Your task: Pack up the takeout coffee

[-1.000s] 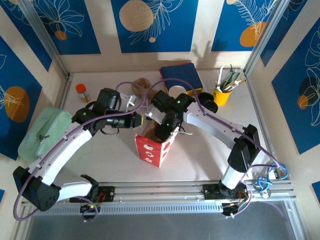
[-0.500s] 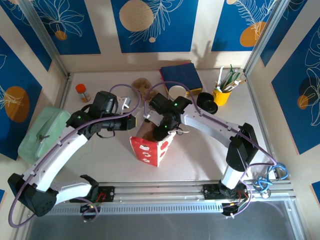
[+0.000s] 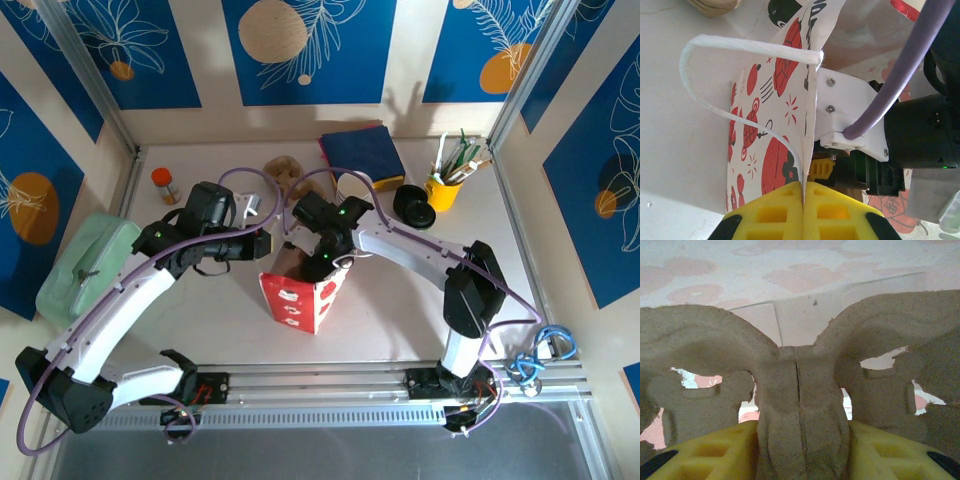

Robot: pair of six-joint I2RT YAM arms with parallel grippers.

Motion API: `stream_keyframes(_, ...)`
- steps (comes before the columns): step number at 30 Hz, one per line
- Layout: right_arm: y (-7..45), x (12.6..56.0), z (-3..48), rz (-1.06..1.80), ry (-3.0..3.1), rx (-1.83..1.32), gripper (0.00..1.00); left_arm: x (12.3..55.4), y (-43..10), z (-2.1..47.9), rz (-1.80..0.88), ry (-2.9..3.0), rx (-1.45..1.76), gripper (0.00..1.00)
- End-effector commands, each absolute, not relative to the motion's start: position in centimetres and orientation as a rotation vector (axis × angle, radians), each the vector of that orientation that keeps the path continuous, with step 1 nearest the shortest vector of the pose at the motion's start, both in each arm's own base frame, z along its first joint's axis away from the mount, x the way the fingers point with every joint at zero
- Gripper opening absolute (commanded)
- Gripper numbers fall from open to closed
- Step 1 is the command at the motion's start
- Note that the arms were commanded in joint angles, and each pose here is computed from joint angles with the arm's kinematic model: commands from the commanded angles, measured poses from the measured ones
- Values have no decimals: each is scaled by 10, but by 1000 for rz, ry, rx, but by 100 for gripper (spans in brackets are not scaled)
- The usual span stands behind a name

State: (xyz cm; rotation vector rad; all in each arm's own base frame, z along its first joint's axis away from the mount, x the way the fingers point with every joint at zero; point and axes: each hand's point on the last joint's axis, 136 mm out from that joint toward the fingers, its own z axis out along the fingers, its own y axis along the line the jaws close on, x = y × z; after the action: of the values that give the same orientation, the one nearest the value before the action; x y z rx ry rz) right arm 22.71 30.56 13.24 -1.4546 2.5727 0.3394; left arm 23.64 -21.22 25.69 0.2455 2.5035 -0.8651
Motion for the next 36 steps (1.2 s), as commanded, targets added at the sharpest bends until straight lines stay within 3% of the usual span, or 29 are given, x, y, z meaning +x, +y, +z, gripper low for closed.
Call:
stream_keyframes(1, 311, 218, 127, 402, 2586, -1467, 46, 235, -215, 266, -896, 2475, 252, 0)
stream_keyframes(23, 309, 221, 103, 314, 2632, -1483, 47, 237, -220, 267, -918, 2479, 251, 0)
stream_keyframes(32, 311, 220, 104, 285, 2628, -1485, 55, 236, -219, 267, -912, 2483, 253, 0)
stream_keyframes(36, 314, 219, 115, 315, 2613, -1470, 67, 236, -219, 267, -912, 2483, 251, 0)
